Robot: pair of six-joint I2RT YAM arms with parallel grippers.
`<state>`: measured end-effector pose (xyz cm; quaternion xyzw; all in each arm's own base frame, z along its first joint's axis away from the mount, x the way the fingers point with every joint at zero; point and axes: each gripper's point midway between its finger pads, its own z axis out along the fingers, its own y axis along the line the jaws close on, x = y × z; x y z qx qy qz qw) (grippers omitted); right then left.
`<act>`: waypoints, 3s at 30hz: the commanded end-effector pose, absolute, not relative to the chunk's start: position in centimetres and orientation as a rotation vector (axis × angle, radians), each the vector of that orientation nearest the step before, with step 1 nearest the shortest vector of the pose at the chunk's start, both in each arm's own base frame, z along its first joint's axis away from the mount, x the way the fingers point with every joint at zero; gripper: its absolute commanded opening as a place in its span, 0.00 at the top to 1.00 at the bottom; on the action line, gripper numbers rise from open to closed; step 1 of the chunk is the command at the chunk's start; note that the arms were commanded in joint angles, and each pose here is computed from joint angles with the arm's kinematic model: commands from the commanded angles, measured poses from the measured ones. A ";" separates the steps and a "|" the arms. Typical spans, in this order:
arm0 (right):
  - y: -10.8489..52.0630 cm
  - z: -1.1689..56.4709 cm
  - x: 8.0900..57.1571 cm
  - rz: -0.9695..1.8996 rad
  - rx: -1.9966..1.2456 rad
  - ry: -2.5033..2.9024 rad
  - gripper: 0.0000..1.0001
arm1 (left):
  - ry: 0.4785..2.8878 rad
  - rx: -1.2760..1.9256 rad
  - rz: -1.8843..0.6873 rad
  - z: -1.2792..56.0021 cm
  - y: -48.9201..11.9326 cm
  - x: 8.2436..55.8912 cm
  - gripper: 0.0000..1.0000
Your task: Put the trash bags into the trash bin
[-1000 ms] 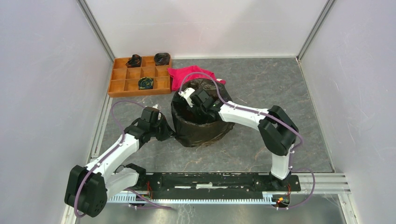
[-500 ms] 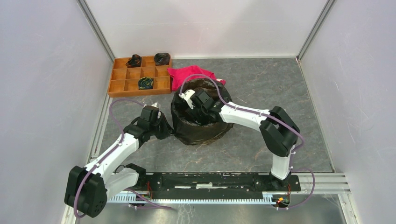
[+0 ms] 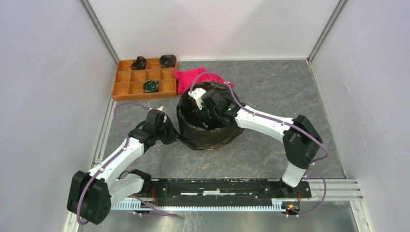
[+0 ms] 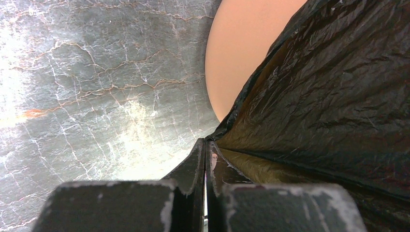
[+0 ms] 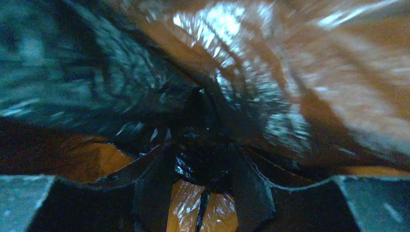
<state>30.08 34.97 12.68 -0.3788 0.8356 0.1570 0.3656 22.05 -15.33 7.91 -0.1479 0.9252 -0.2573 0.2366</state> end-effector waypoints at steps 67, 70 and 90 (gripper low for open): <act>33.6 25.1 31.4 0.502 -0.788 1.936 0.08 | 2.127 -0.469 -0.614 21.3 -10.6 21.8 0.16; 32.2 23.4 33.6 0.321 -0.756 1.979 0.12 | 2.097 -0.443 -0.616 22.6 -10.5 21.9 0.16; 35.6 24.2 28.8 0.421 -0.855 1.959 0.17 | 2.044 -0.397 -0.555 25.1 -9.7 22.6 0.14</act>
